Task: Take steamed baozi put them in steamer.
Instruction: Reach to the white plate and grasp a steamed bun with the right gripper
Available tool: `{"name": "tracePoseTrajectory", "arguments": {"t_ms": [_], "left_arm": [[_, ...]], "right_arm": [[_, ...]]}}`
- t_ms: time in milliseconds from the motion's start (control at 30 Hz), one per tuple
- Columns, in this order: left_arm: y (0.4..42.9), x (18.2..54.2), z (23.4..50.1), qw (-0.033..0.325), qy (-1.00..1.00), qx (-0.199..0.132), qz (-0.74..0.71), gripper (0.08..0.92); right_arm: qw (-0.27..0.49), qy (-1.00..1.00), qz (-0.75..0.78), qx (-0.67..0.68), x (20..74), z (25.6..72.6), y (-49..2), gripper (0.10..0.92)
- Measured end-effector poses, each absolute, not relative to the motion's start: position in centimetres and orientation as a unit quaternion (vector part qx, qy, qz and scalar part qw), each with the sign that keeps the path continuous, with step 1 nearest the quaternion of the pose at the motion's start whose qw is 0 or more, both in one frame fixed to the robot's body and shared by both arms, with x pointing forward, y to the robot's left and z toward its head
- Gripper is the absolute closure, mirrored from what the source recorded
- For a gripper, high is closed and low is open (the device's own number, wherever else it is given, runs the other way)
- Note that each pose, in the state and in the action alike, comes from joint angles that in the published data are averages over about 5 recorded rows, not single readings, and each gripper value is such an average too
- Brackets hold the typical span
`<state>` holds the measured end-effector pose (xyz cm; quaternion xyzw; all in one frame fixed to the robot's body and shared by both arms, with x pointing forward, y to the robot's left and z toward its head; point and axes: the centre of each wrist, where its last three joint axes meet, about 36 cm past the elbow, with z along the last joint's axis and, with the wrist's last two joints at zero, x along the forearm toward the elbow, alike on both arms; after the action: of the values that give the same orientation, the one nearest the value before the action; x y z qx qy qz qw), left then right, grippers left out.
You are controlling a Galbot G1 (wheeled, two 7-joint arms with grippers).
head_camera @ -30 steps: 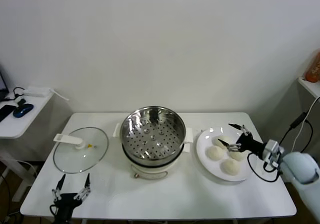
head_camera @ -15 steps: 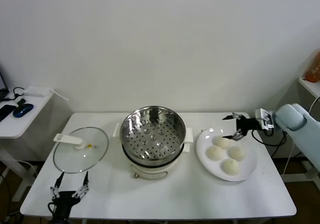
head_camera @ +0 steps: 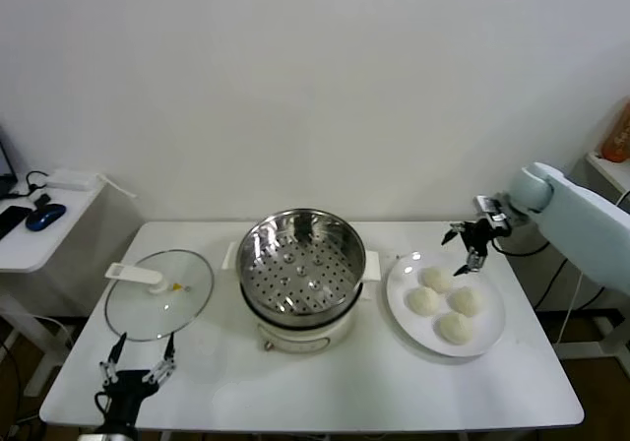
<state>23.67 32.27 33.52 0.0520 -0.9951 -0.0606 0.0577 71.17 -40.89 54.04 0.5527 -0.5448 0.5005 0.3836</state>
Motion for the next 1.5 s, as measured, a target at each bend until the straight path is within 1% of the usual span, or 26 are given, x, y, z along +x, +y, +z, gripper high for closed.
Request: {"name": "tracePoseTrajectory", "arguments": {"t_ms": [400,767,1333,1433,1500], "left_arm": [[32.6,24.0,33.8,0.056,-0.995,0.054,-0.063,0.177],[32.7,24.0,33.9,0.056,-0.995,0.056,-0.064,0.177],[32.7,24.0,34.0,0.056,-0.995,0.057,-0.065,0.177],[32.7,23.9,34.0,0.057,-0.995,0.057,-0.065,0.177],[32.7,23.9,34.0,0.057,-0.995,0.057,-0.065,0.177]], "right_arm": [[0.409,-0.517,0.517,0.546,72.1,50.4,-39.6,0.2],[0.404,-0.519,0.521,0.544,71.9,46.7,-38.9,0.2],[0.396,-0.528,0.52,0.542,72.0,44.7,-38.1,0.2],[0.396,-0.529,0.519,0.542,72.0,44.6,-38.1,0.236],[0.396,-0.53,0.519,0.542,72.0,44.6,-38.1,0.277]]}}
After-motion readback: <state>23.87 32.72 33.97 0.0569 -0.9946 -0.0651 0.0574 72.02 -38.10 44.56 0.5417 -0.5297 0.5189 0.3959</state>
